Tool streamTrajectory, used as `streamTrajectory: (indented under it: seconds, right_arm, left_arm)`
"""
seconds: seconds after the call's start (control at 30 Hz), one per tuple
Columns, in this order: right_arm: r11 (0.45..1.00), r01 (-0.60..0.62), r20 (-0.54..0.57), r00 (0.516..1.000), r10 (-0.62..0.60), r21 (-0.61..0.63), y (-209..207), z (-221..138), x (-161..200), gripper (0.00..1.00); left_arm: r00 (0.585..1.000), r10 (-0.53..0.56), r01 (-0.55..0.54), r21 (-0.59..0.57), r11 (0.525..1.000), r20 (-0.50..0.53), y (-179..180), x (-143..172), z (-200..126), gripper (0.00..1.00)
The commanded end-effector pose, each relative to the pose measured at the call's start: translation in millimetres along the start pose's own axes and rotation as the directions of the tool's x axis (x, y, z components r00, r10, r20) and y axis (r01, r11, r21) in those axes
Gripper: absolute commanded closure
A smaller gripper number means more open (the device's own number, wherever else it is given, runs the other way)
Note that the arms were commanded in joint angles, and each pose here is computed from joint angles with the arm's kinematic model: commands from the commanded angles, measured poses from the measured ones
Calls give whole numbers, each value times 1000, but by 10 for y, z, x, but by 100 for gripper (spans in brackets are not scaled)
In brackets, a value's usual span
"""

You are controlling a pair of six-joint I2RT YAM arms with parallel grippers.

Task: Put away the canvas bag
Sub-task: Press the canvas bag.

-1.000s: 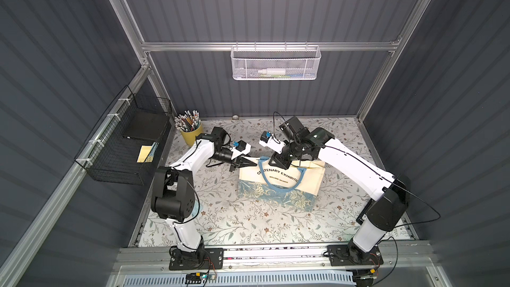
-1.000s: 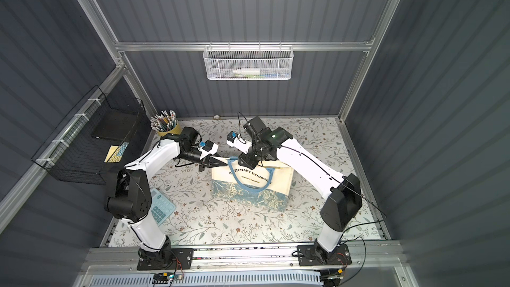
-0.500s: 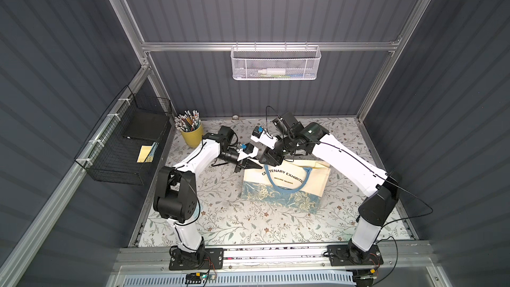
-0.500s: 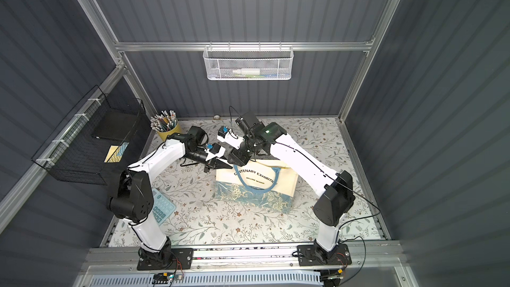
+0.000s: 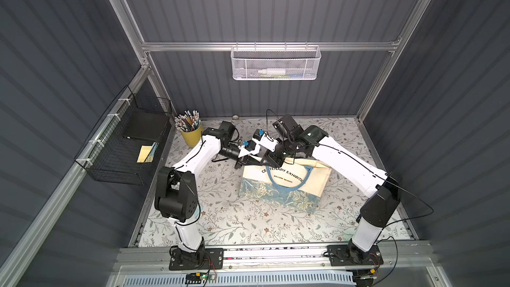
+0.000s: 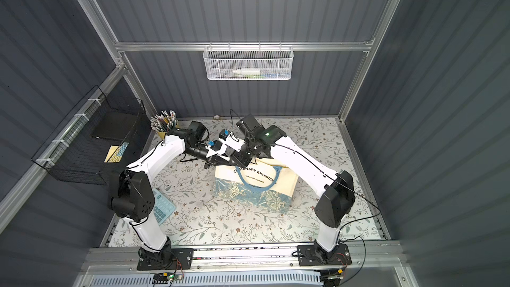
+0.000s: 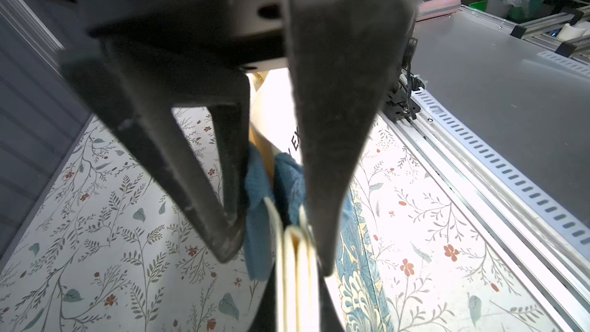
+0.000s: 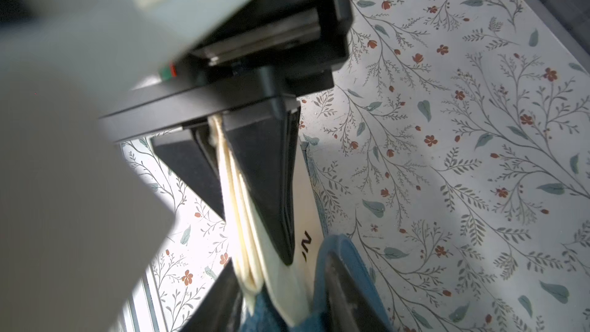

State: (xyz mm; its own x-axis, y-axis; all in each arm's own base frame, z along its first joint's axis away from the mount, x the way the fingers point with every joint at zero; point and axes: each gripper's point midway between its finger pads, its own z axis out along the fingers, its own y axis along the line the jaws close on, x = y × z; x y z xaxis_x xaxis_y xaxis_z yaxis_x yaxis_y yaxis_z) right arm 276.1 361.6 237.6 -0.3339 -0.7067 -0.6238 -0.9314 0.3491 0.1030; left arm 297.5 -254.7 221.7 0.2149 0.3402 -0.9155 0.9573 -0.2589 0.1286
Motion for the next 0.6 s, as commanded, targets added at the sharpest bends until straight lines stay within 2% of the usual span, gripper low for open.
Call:
streamTrajectory:
  seconds: [0.0,0.1,0.13,0.17,0.23,0.27,0.47,0.57]
  right_arm:
    - [999,11,-103,995,-15,-40,161,59,301,67]
    - [999,10,-102,995,-14,-41,172,45,302,83]
    - [999,9,-103,995,-13,-40,171,48,303,95]
    - [999,8,-104,995,-12,-40,170,47,306,100]
    - [999,7,-101,995,-11,-38,176,39,302,100]
    - [999,6,-99,995,-9,-34,173,31,296,100]
    - [999,5,-56,998,-3,38,120,-190,193,100]
    - [994,1,-30,1000,2,105,48,-347,141,100]
  left_arm:
    - [999,19,-20,-26,999,-43,26,-135,-102,100]
    - [999,25,-26,-31,999,-41,21,-164,-113,100]
    - [999,28,-29,-33,999,-37,23,-182,-118,100]
    - [999,29,-30,-32,999,-31,20,-194,-119,100]
    - [999,31,-31,-32,999,-17,15,-226,-121,98]
    - [1000,28,-29,-32,999,-12,11,-233,-120,90]
    - [995,-93,94,-29,995,23,18,-279,-117,63]
    - [994,-87,87,3,996,72,-115,-359,-118,58]
